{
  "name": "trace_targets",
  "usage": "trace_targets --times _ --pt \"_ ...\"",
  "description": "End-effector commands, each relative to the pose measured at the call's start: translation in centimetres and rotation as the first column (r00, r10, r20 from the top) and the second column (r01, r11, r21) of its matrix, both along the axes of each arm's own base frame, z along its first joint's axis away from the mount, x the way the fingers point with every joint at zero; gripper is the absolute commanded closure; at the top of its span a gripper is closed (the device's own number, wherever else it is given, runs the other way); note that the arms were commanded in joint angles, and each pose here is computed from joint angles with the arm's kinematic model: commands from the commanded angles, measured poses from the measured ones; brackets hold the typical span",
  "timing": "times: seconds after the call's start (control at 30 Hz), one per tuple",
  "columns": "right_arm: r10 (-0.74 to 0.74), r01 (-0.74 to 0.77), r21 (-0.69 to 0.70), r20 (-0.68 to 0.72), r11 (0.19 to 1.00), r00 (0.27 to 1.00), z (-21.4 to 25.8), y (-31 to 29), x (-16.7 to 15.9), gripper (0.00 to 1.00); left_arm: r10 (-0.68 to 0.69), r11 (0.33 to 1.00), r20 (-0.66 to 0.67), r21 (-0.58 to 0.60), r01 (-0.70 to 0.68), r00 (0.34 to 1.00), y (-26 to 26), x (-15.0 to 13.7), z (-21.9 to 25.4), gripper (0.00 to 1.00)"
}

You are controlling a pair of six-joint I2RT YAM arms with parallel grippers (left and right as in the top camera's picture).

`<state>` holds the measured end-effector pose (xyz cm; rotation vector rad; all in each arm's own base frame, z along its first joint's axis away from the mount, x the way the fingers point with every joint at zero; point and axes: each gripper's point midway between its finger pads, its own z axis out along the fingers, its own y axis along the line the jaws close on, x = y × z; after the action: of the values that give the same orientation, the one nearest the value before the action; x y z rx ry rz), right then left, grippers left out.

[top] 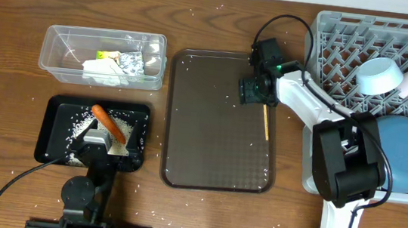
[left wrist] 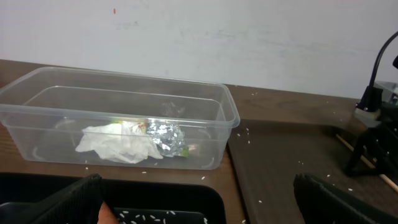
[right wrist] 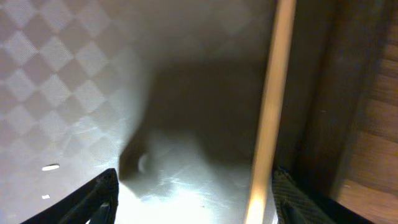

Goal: Sort waste into correct bins and load items into the dishwasher rack
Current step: 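Reach the right gripper back to the remaining chopstick and grasp it, then carry the second chopstick into the rack and open the right gripper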

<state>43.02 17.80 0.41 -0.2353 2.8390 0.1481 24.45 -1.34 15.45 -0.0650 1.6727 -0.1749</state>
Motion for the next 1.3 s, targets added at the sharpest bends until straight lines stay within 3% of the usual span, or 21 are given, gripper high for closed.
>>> trace_targets --times 0.0,0.07,0.13,0.2,0.23,0.5,0.73,1.0,1.13,1.27 --pt "-0.008 0.009 0.006 -0.079 1.000 0.997 -2.3 0.3 -1.4 0.32 -0.014 1.000 -0.043 0.004 0.014 0.999 -0.3 -0.1 -1.5 0.02" --pt "-0.014 0.015 0.006 -0.087 1.000 0.996 -2.3 0.4 -1.6 0.44 -0.015 1.000 -0.043 0.004 0.015 0.999 -0.3 -0.1 -1.5 0.02" --pt "-0.012 0.014 0.014 -0.096 1.000 0.995 -2.3 0.6 -1.9 0.64 -0.014 1.000 -0.043 0.004 0.014 0.999 -0.3 -0.1 -1.5 0.02" --pt "-0.003 0.008 0.037 -0.118 0.999 0.993 -2.3 1.0 -2.3 0.91 -0.014 1.000 -0.043 0.004 0.014 0.999 -0.3 -0.1 -1.5 0.02" --pt "0.004 0.004 0.058 -0.132 0.998 0.991 -2.3 1.3 -2.6 0.99 -0.015 1.000 -0.043 0.004 0.015 0.999 -0.3 -0.1 -1.5 0.02" --pt "-0.014 0.036 0.166 -0.132 0.985 0.991 0.3 2.8 -2.6 0.99 -0.014 1.000 -0.043 0.004 0.014 0.999 -0.3 -0.1 -1.5 0.02" --pt "-0.085 0.060 0.258 0.087 0.964 0.993 10.6 0.5 0.6 0.99 -0.014 1.000 -0.043 0.004 0.014 0.999 -0.3 -0.1 -1.5 0.02" --pt "-0.226 0.133 0.264 0.362 0.955 0.904 22.2 -9.7 2.1 0.99 -0.014 1.000 -0.043 0.004 0.014 0.999 -0.3 -0.1 -1.5 0.02" --pt "-0.288 0.205 0.246 0.369 0.947 0.884 22.8 -14.6 1.9 0.99 -0.014 1.000 -0.043 0.004 0.014 0.999 -0.3 -0.1 -1.5 0.02" --pt "-0.278 0.222 0.203 0.310 0.954 0.909 20.3 -16.4 1.4 0.99 -0.014 1.000 -0.043 0.004 0.014 0.999 -0.3 -0.1 -1.5 0.02"
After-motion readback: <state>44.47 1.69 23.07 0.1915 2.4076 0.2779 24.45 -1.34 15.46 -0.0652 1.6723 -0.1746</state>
